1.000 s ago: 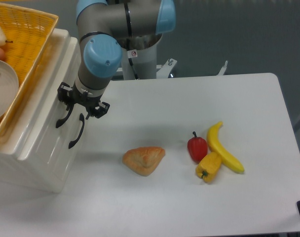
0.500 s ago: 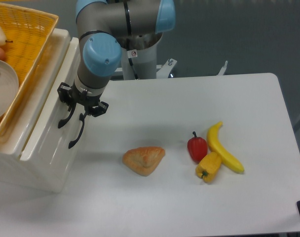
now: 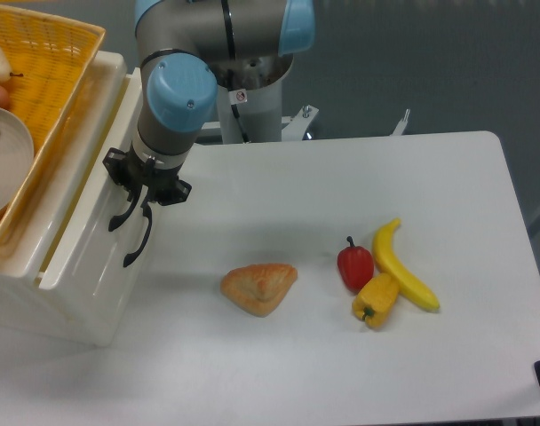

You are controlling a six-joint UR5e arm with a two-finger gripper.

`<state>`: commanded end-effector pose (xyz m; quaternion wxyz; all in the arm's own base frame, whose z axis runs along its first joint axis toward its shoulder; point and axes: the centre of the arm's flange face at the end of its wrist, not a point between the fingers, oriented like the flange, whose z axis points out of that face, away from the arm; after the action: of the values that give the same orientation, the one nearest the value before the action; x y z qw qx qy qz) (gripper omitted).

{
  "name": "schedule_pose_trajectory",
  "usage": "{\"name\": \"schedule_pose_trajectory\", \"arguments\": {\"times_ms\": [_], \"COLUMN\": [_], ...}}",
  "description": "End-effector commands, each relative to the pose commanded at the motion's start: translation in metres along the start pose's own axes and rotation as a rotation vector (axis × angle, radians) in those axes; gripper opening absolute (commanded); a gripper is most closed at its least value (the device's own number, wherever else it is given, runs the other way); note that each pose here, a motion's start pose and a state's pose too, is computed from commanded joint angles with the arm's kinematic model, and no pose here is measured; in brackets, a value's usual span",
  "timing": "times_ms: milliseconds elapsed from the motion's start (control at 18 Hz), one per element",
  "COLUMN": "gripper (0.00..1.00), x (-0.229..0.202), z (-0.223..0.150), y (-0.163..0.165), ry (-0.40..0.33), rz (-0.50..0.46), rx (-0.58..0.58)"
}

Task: Slide the top white drawer open
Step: 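Pull the handle outward to start sliding the drawer open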

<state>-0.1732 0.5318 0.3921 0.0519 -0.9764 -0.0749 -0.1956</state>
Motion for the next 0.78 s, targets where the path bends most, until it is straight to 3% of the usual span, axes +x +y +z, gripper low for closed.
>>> {"name": "schedule_pose_trajectory", "arguments": {"times_ms": [778], "gripper": [0.15], "x": [-0.0080], "z": [0.0012], "y": [-0.0010], "ry": [-0.005], "rz": [-0.012], "rx": [-0.004]}}
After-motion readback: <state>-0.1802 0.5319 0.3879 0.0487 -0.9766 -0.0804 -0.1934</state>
